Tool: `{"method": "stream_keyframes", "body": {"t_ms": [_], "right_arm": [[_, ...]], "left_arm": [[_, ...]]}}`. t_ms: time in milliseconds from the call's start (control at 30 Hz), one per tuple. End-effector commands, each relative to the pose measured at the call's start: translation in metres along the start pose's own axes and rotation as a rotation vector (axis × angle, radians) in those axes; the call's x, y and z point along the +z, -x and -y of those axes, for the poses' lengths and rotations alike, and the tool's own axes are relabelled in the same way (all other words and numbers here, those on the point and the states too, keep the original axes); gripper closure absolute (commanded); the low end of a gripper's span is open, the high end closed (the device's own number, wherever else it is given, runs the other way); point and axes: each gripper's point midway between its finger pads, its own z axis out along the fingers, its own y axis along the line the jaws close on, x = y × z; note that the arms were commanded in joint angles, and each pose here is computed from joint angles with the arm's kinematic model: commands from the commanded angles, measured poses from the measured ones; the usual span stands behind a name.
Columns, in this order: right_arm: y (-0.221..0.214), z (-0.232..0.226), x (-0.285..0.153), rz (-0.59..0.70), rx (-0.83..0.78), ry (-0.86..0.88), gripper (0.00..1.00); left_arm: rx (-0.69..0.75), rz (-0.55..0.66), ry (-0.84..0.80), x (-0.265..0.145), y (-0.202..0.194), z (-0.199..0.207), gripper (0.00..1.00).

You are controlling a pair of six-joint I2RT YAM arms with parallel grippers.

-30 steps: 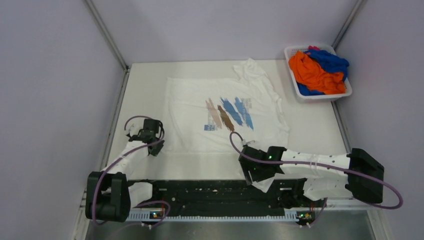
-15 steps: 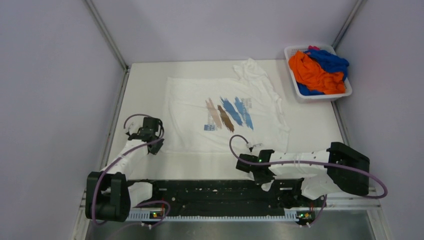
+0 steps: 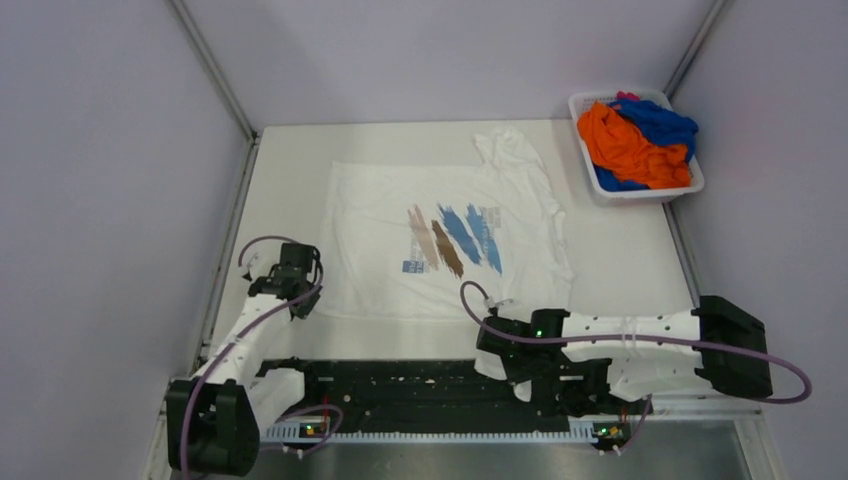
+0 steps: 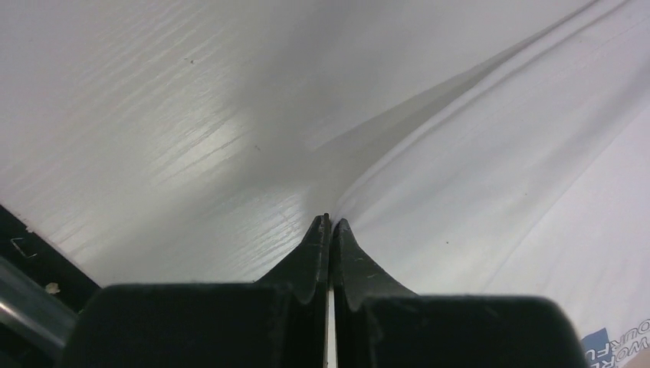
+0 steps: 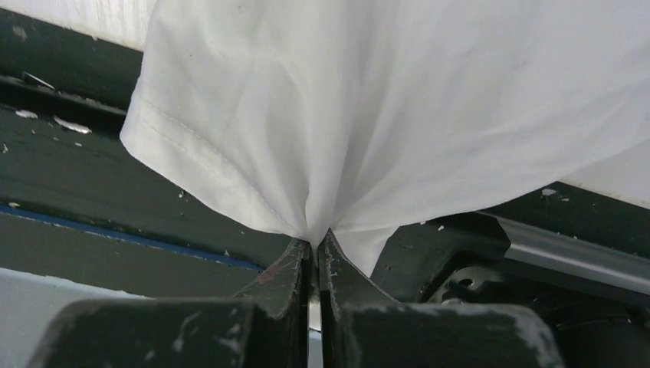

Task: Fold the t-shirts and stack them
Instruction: Grab the side of the flattened tshirt closest away from the robot with both arms, then fold the flattened tshirt in 1/3 of the way

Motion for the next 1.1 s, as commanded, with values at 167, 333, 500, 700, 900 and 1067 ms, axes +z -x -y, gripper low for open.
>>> {"method": "stream_keyframes", "body": {"t_ms": [167,333,500,700,900,1067], "right_arm": [[0.059,0.011,-0.026,0.231,0.070,-0.063,1.00],[0.130,0.018,-0.057,0.470,0.148,-0.073,1.00],[0.177,0.026,-0.077,0.611,0.210,-0.021,1.00],[0.214,0.059,-0.081,0.669,0.274,-0.081,1.00],[0.248,0.086,-0.083,0.717,0.313,-0.116,1.00],[0.273,0.101,-0.087,0.750,0.301,-0.155,1.00]], "left_arm": [[-0.041,0.011,-0.101,-0.017,0.008,0.014,1.00],[-0.045,-0.048,-0.188,-0.019,0.007,0.049,1.00],[-0.037,-0.061,-0.167,-0.014,0.015,0.070,1.00],[-0.060,-0.019,-0.142,-0.007,0.034,0.090,1.00],[-0.069,-0.018,-0.110,0.004,0.048,0.109,1.00],[-0.077,-0.035,-0.122,0.011,0.053,0.126,1.00]]}}
